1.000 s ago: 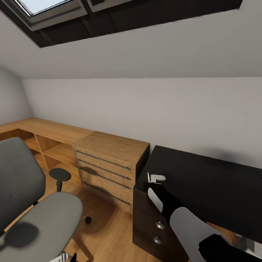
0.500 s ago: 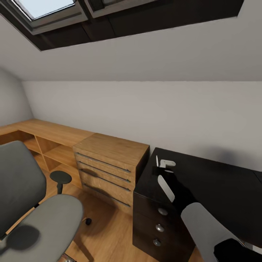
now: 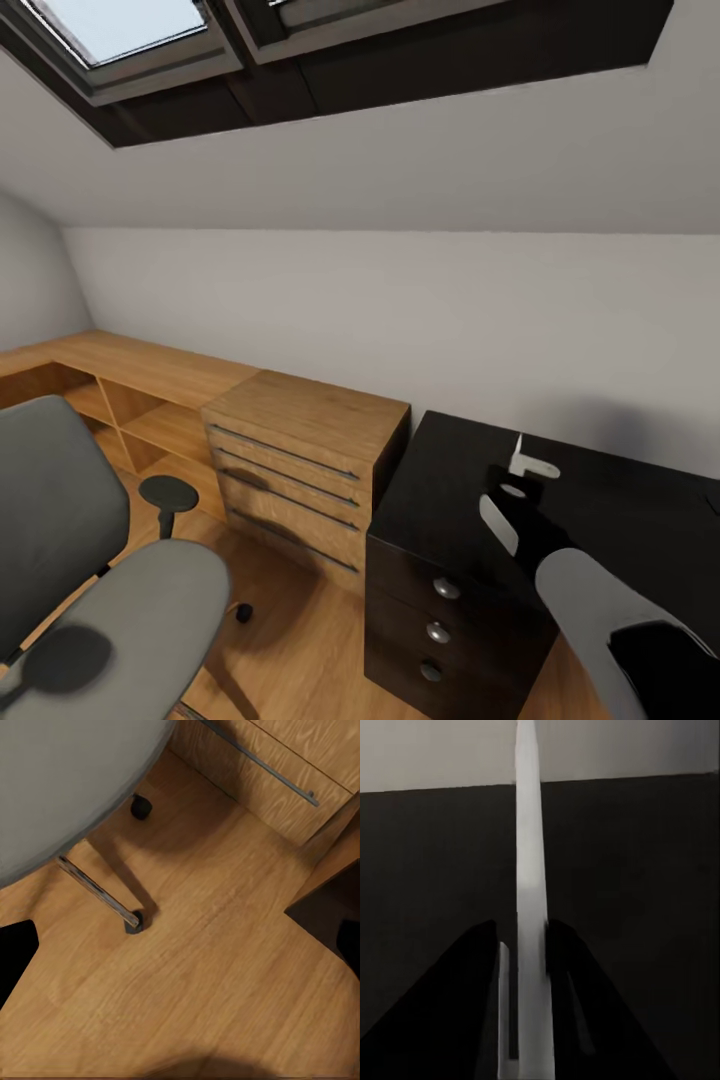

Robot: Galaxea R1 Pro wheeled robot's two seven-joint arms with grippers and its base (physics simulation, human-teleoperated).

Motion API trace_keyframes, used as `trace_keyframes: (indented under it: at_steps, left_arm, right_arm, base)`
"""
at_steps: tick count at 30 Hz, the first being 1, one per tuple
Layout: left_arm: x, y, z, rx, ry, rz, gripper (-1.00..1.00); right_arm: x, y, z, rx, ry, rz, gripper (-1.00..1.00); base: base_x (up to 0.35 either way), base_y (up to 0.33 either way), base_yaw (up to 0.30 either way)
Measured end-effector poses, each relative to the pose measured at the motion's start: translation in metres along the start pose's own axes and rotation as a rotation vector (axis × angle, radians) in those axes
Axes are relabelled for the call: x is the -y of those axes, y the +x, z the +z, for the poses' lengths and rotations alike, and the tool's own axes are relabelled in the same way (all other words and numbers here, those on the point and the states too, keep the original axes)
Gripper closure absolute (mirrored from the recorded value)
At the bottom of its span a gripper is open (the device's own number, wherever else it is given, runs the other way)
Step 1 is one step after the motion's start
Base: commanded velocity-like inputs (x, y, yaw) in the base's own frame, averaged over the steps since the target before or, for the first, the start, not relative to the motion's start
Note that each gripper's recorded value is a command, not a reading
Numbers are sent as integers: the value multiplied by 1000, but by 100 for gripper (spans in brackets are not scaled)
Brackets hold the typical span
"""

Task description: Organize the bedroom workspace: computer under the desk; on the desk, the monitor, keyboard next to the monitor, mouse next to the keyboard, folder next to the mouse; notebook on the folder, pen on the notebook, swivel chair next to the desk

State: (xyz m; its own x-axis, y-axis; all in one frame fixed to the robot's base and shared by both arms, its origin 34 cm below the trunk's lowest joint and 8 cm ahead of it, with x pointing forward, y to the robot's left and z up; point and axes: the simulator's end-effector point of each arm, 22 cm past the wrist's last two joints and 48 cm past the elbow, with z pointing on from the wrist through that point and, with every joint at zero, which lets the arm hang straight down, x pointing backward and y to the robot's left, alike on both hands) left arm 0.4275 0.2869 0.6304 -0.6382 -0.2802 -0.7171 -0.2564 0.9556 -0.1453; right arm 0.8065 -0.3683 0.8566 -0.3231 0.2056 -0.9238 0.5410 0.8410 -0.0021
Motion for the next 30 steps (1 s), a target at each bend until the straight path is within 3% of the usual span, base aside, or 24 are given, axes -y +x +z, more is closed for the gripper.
trace_keyframes:
  at_steps: [2, 7, 14, 25, 28, 30]
  left_arm:
    - [1, 3, -2, -11, 1, 2, -100]
    - [2, 6, -8, -33, 0, 8, -100]
    - [0, 33, -16, -104, -14, 55, -100]
    - [9, 33, -30, -124, -10, 55, -100]
    - [-1, 73, -35, -218, -29, 72, -100]
    - [-1, 78, -33, -238, -32, 81, -100]
  right_arm:
    - [12, -4, 3, 42, 29, 29, 100]
    - [25, -7, 2, 74, 64, 56, 100]
    - [25, -10, -2, 50, 66, 45, 100]
    - [26, -28, -10, 43, 63, 40, 100]
    - [23, -31, -14, 40, 56, 44, 100]
    - [22, -33, -16, 35, 54, 54, 100]
  base:
    - [0, 0, 0]
    - [0, 0, 0]
    - [0, 0, -13]
    - [0, 0, -186]
    - [0, 0, -251]
    - [0, 0, -255]
